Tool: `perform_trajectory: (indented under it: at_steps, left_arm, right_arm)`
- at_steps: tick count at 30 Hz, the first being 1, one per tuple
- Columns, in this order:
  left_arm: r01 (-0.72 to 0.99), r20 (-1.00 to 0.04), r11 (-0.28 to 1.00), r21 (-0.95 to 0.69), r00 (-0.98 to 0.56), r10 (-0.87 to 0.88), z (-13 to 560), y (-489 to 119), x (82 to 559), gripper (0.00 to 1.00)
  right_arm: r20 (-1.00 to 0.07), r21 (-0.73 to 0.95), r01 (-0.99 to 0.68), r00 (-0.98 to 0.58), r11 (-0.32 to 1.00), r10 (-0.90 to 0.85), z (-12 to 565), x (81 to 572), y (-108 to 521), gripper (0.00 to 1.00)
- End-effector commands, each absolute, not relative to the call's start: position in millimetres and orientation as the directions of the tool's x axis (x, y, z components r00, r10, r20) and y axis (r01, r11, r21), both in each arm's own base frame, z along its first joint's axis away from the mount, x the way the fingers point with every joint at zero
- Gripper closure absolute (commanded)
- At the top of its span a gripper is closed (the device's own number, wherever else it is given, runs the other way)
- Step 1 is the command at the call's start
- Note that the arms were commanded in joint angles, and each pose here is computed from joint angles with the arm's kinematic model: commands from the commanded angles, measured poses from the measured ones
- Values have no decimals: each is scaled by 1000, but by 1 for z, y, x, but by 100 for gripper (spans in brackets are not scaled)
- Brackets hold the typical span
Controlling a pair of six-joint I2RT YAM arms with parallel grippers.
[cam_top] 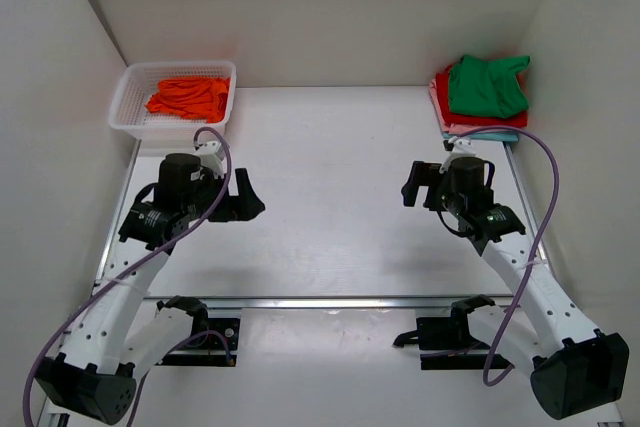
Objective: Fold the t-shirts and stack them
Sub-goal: Grab crumpled tshirt from bin with the left arm
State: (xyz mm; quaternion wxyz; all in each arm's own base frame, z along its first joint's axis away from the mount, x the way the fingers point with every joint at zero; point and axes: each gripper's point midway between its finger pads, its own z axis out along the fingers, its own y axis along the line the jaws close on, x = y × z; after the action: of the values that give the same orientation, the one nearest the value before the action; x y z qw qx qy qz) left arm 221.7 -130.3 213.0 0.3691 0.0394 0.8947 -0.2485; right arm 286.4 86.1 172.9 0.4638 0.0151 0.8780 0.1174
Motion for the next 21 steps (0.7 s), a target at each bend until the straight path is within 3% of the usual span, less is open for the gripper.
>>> perform_trajectory:
  at_steps: [1, 7, 10, 15, 17, 18, 20, 21]
  left_arm:
    - [265, -732, 890, -371, -673, -104, 239, -126, 238, 1]
    - [415, -845, 837, -357, -525, -100, 291, -143, 258, 1]
    - [314, -904, 899, -306, -391, -171, 333, -115, 304, 1]
    - [221, -909, 961, -167, -413, -64, 342, -97, 406, 2]
    - [267, -920, 950, -165, -389, -51, 347, -101, 435, 15]
    - [254, -929, 954, -162, -366, -60, 350, -94, 455, 53]
    - [152, -936, 972, -181, -330, -123, 360, -70, 493, 88]
    - [91, -919, 979, -181, -370, -135, 337, -56, 513, 93]
  right_arm:
    - [-843, 232, -100, -516, 968, 149, 188, 293, 85, 1]
    - [-853, 222, -82, -499, 972, 153, 197, 294, 74, 1]
    - [-863, 234, -110, -481, 966, 154, 212, 294, 74, 1]
    - [-875, 230, -145, -463, 962, 139, 221, 298, 82, 1]
    - [-878, 221, -156, -461, 963, 126, 223, 302, 84, 1]
    - [-876, 216, -168, -468, 962, 115, 222, 304, 86, 1]
    - [-872, 212, -177, -479, 961, 104, 219, 312, 88, 0]
    - [-871, 205, -180, -481, 962, 96, 219, 315, 89, 1]
